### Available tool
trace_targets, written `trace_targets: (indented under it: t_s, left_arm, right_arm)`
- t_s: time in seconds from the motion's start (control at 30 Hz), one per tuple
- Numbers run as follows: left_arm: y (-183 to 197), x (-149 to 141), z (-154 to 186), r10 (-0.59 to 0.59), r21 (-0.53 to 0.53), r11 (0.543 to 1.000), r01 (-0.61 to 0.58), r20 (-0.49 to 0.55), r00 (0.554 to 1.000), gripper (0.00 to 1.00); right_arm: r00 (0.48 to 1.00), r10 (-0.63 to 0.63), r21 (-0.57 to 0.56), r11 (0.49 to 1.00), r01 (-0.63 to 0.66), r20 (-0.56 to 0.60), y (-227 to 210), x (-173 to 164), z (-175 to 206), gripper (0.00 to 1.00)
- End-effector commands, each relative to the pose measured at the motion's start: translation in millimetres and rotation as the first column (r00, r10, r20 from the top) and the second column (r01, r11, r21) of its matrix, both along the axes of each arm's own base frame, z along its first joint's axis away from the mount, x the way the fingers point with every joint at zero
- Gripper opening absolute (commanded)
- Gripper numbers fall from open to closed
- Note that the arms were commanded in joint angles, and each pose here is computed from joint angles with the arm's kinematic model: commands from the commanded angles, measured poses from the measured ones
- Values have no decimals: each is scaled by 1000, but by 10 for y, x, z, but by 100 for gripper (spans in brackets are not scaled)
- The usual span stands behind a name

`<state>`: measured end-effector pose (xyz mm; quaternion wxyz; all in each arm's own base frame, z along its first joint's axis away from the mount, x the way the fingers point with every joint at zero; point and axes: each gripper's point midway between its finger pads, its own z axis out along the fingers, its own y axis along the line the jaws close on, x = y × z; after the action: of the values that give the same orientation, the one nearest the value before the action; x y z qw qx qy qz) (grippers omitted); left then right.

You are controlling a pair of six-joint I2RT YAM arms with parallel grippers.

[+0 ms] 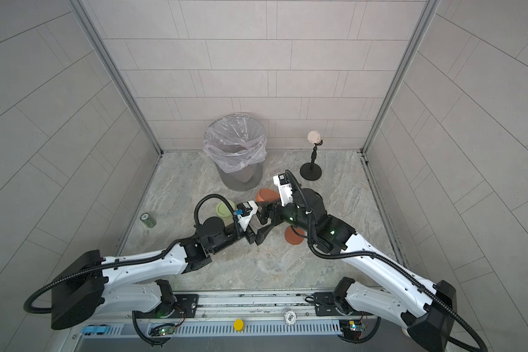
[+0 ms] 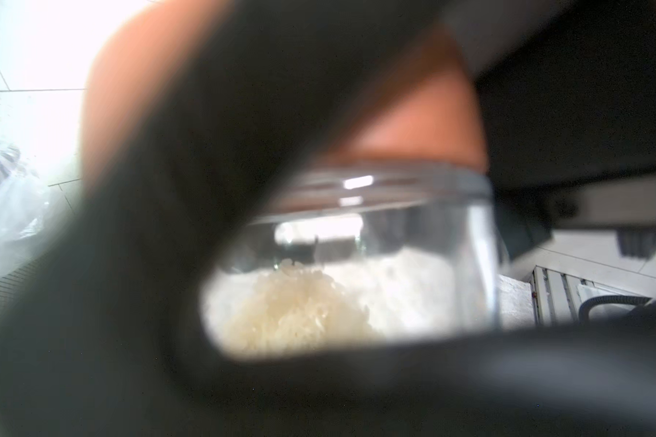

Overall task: Empty moldy rice from jars
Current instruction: Unscrew the lid from the jar.

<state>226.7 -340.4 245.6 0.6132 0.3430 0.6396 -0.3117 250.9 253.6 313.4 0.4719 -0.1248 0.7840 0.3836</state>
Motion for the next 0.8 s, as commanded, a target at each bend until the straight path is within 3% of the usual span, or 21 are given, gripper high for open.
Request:
trace_targets:
  t_s: [0.0,0.37,0.6,0.7,0.77]
  left_arm:
    - [16,0,329,10,-71,997,-5,80,997,3]
    - [70,-1,364,29,-100,995,-19,98,995,0]
    - [55,-53,331,0,-47,999,6,125,992,0]
    - [50,-76,297,-20,15,1000,17,157,987,0]
    - [53,-84,284,-31,68,998,18,193,981,0]
  right_arm:
    - [996,-64,36,997,62,62,-161,-14,265,99]
    - [984,-167,19,986,166,65,-439,-42,245,100]
    - [980,-182,32,983,180,80,-607,-144,420,99]
    - [979,-202,49,978,202,12,-710,-167,477,100]
    - [979,-178,58,981,184,-98,-750,-181,474,99]
